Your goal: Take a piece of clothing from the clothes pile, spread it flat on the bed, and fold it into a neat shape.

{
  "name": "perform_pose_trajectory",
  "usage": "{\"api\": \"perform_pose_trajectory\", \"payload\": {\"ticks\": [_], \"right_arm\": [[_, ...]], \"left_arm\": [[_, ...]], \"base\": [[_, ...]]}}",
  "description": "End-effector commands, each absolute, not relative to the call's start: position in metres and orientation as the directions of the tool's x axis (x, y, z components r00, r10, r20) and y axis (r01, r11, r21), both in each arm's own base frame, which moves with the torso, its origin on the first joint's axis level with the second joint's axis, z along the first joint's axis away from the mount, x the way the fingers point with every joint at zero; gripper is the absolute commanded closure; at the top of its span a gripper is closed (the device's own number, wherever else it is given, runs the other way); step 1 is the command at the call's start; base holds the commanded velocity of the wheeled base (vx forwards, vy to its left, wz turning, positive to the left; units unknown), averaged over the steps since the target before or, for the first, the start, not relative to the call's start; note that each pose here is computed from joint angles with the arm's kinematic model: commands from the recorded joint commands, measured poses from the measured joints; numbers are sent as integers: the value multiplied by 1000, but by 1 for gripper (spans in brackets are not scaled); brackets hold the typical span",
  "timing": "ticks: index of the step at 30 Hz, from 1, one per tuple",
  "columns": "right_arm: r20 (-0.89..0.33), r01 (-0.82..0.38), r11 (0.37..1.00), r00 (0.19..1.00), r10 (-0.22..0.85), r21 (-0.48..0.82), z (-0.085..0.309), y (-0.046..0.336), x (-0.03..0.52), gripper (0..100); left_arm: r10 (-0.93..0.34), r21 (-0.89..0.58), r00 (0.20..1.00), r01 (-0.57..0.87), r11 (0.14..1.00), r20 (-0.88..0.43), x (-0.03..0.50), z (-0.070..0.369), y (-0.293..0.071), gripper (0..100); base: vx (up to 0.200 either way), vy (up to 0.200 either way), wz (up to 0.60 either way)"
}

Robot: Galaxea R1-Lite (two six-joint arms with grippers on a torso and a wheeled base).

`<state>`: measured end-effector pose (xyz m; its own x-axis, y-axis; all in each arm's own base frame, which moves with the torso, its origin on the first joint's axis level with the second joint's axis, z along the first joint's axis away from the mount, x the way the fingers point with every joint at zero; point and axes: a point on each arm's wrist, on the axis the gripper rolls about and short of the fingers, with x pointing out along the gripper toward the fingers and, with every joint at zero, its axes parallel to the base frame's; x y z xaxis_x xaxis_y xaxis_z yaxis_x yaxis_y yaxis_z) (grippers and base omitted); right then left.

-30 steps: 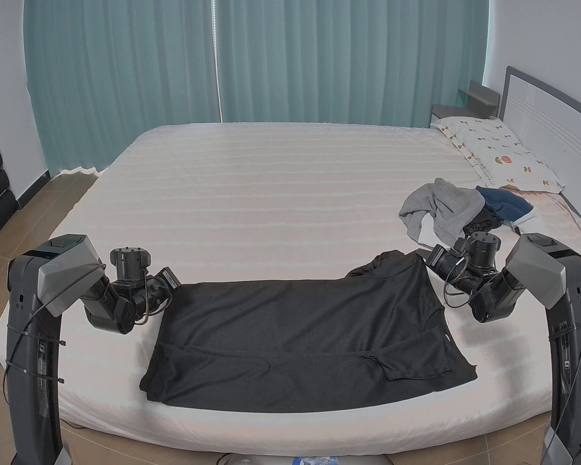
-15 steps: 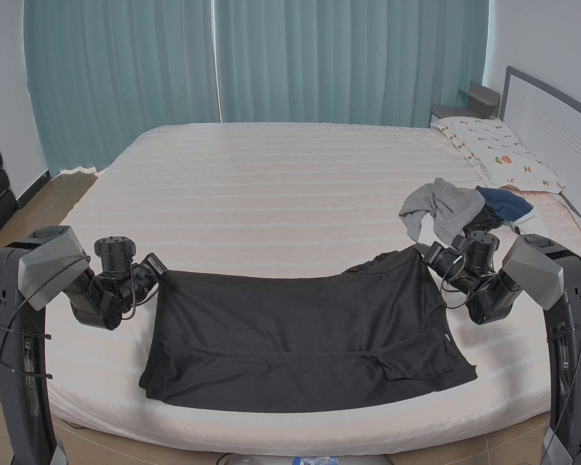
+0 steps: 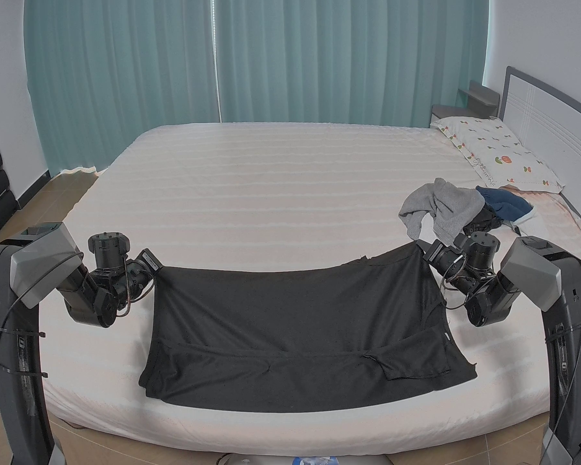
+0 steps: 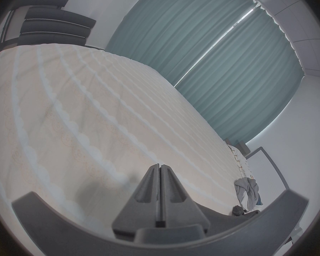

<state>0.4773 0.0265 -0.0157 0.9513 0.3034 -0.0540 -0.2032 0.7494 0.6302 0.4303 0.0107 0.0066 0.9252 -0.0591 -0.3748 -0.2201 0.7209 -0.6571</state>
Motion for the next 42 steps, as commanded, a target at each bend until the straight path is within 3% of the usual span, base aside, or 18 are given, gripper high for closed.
{"api": "perform_pose_trajectory", "payload": {"ticks": [1, 11, 26, 42], "right_arm": [[-83, -181, 753, 951, 298, 632, -17, 19, 469, 100], [-91, -168, 753, 953, 289, 636, -4, 4, 455, 100], [-162, -196, 818, 930, 330, 541, -31, 4, 431, 100], [-140, -217, 815, 930, 340, 537, -16, 3, 419, 100]], "left_arm": [[-57, -656, 925, -222, 721, -376, 429, 8, 11, 100], [-74, -660, 929, -199, 725, -362, 408, 15, 11, 100], [-66, -635, 926, -201, 746, -371, 400, 6, 15, 100], [-65, -650, 947, -165, 742, -315, 382, -1, 13, 100]], "base": [[0, 0, 0], [0, 0, 0], [0, 0, 0], [0, 0, 0]]}}
